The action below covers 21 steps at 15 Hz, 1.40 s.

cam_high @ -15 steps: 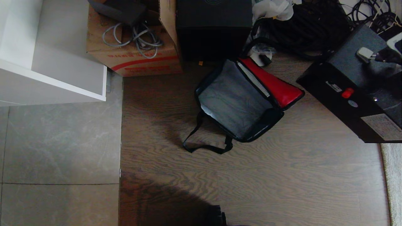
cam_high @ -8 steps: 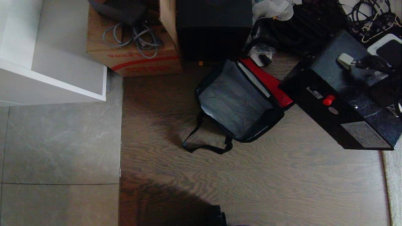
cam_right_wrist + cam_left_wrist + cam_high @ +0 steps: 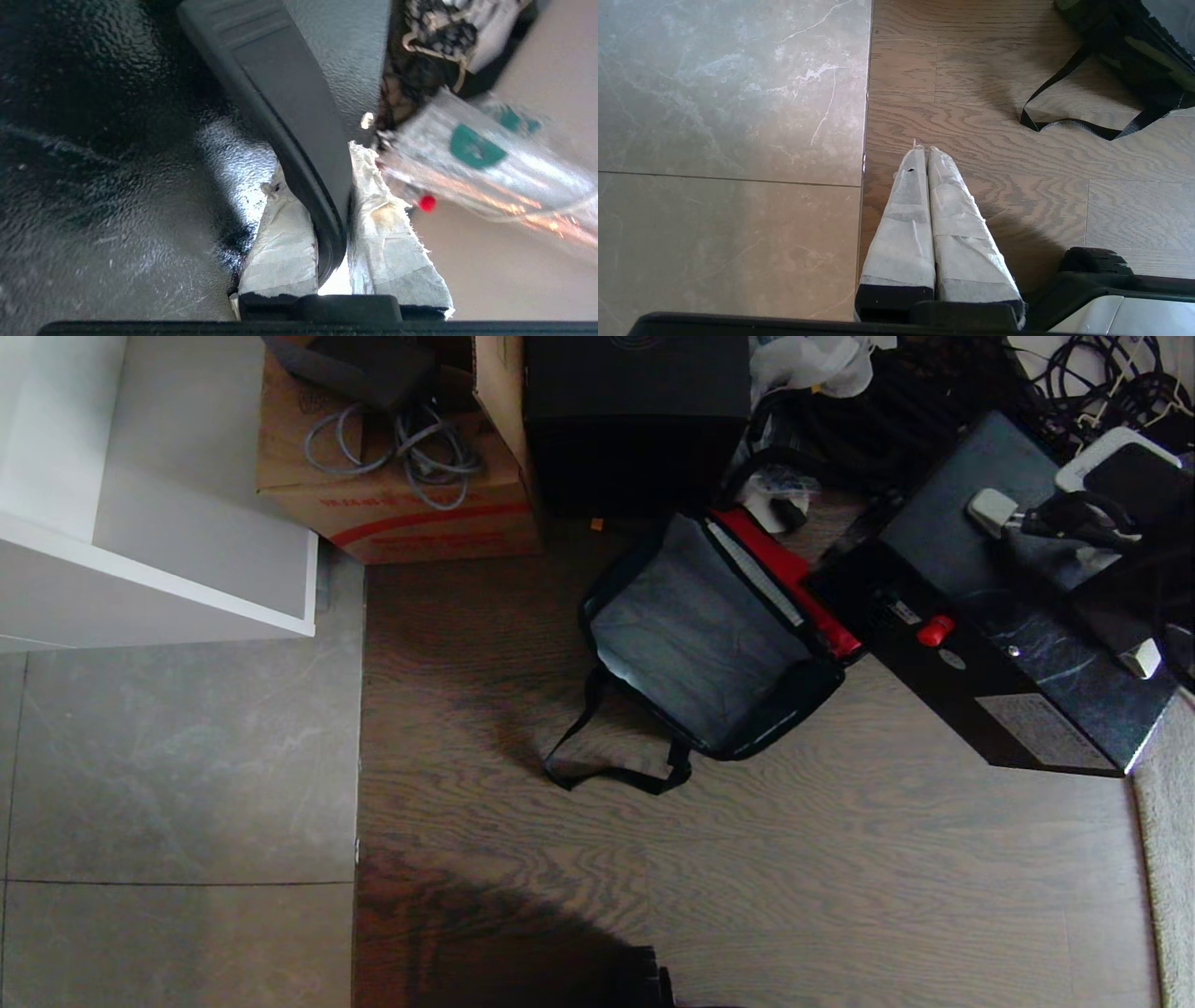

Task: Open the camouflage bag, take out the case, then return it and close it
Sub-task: Place the black box back

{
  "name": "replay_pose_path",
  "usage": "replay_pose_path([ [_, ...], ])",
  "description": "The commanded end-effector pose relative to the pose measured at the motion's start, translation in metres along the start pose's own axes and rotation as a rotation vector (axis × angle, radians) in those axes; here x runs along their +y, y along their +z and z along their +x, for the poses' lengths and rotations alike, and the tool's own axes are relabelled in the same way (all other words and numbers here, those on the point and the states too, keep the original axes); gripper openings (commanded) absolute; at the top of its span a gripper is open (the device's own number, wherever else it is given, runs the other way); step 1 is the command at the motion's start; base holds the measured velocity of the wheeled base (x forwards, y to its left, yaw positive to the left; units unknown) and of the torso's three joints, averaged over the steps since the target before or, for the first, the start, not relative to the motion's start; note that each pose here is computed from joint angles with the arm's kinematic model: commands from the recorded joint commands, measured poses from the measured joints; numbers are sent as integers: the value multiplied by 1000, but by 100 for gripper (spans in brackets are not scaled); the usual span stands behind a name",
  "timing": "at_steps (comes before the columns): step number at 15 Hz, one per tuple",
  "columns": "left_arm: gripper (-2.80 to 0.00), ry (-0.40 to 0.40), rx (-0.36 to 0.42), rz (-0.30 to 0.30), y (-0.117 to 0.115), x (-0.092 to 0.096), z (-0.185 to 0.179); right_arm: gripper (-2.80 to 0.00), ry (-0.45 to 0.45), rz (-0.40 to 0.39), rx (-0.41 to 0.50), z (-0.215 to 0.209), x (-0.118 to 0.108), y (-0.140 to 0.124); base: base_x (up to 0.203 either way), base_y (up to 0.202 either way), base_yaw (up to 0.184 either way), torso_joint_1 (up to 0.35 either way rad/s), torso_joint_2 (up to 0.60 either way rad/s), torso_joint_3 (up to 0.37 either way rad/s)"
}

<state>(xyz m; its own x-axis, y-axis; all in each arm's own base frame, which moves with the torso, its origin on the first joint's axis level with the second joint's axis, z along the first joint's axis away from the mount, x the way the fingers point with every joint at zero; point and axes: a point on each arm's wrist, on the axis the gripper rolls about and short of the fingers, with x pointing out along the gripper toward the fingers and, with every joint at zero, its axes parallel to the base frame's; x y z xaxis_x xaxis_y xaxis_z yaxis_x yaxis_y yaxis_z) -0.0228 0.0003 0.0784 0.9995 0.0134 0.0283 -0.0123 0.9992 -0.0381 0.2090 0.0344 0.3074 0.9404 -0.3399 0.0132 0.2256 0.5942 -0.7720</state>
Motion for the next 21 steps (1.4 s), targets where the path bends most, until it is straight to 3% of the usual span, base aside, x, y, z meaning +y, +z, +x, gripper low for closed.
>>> replay_pose_path([
  [1,-280,1,7,-1,-2,0,1,-280,27,1,-5,-2,-1,7,0,0,0,0,0,0],
  [8,-280,0,7,-1,-2,0,1,-280,206,7,20,-12,4,30,0,0,0,0,0,0],
  [21,-280,1,7,-1,-2,0,1,-280,235,18,-51,-15,18,67,0,0,0,0,0,0],
])
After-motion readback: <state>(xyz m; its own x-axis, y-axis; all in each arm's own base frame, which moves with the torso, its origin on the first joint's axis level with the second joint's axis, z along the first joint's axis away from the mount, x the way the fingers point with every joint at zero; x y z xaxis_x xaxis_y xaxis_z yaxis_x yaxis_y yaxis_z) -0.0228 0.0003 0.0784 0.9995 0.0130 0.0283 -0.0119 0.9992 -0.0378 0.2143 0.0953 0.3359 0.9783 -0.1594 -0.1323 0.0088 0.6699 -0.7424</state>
